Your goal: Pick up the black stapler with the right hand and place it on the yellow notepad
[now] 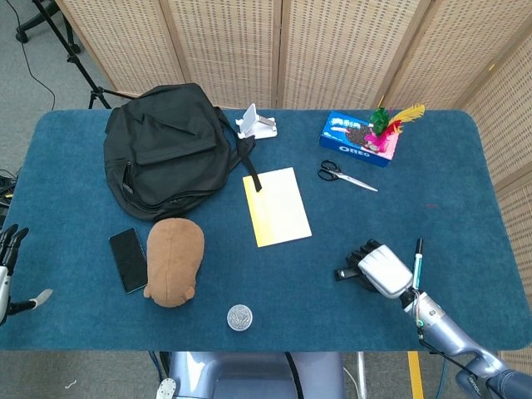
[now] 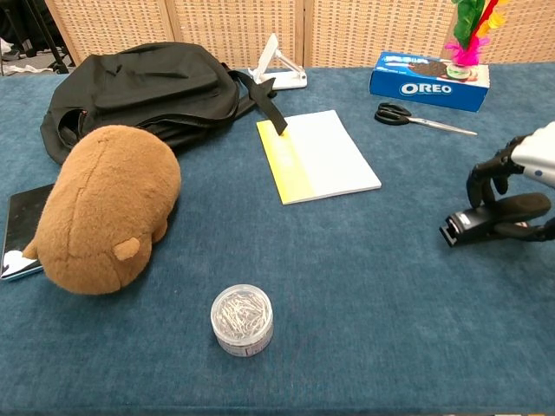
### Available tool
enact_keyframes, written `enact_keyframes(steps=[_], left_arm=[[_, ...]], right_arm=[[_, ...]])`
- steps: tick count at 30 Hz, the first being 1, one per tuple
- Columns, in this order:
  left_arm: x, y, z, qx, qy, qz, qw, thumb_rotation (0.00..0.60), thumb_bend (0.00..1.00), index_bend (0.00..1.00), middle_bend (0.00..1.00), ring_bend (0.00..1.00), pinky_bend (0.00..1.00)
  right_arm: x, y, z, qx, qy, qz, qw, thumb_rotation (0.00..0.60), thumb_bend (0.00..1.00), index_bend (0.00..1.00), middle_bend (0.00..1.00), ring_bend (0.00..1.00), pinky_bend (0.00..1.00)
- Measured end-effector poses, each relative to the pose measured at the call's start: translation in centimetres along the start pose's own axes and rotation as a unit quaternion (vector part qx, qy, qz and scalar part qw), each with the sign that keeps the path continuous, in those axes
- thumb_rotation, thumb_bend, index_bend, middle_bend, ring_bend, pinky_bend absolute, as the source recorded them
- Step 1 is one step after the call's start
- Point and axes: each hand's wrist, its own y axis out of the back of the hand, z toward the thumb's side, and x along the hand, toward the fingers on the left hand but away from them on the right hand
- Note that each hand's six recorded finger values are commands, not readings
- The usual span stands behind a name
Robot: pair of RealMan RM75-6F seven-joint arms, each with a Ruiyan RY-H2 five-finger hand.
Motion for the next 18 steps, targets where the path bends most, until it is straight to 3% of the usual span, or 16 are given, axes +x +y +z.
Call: enact_keyframes(steps=[9, 18], left_arm=[[0.5, -0.1, 0.2, 0.000, -0.002, -0.003, 1.0000, 0.600, 0.00, 0.00, 0.00, 0.00, 0.00], [1.6, -0.5, 0.6, -0.009, -0.028, 0.005, 0.9995, 0.600, 0.00, 0.00, 0.00, 0.00, 0.00]], right_arm=[[-3.7, 5.7, 0.5, 0.009, 0.026, -0.076, 0.9967, 0.600, 0.63, 0.60, 0.56, 0.49, 0.38], [-12.2, 10.0, 2.8, 0.034, 0.060, -0.083, 0.9942, 0.600, 0.67, 0.60, 0.56, 0.49, 0.38]])
